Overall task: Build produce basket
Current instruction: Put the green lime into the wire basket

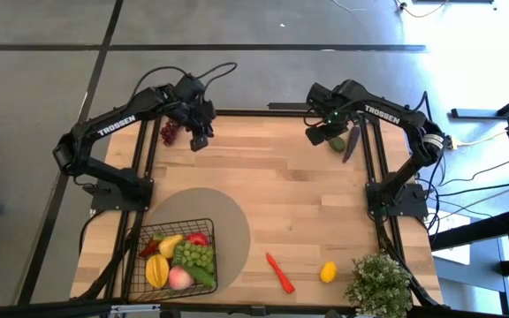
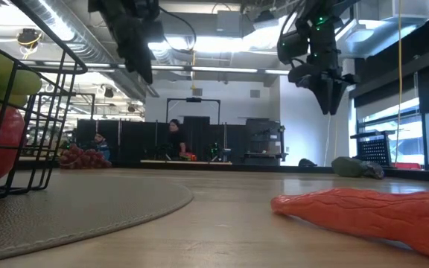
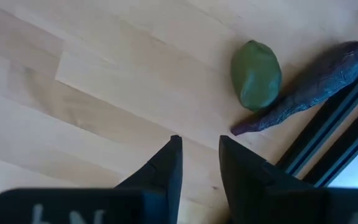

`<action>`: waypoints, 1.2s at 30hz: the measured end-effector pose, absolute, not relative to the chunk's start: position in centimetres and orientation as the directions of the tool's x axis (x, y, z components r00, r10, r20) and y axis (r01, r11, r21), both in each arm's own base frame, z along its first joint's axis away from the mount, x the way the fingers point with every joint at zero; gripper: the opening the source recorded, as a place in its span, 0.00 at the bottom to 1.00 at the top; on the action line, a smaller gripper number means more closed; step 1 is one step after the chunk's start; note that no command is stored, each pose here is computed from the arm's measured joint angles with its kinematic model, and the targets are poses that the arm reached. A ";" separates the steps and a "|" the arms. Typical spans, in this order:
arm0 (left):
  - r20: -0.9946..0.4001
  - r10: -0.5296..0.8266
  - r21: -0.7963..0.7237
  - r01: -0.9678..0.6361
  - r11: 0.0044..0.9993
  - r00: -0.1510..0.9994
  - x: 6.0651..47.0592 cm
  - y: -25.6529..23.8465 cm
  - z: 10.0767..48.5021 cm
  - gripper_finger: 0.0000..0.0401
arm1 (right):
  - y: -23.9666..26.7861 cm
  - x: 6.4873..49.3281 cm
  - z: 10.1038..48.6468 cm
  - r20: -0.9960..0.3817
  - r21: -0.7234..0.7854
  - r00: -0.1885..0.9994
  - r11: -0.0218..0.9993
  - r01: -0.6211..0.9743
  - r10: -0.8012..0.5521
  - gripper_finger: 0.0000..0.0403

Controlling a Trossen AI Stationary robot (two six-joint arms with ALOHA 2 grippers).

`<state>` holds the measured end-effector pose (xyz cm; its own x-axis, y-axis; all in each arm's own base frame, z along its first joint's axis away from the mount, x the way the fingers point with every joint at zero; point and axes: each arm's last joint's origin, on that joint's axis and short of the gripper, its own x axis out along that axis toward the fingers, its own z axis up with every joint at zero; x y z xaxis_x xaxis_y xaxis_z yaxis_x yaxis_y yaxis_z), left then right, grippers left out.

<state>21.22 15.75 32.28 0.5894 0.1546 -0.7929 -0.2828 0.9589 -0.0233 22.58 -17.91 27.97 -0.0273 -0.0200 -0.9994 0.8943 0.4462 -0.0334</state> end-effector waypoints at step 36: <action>-0.812 0.266 0.078 -0.354 0.932 0.520 21.0 16.1 32.2 0.21 | -17.8 22.8 28.0 -0.995 -0.076 -0.056 0.289 0.954 -0.078 0.30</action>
<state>21.01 16.07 32.24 0.5202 0.2658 -0.8116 -0.3538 0.9320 0.0784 22.83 -17.77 27.98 -0.0562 -0.0776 -0.9954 0.9542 0.2892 -0.0764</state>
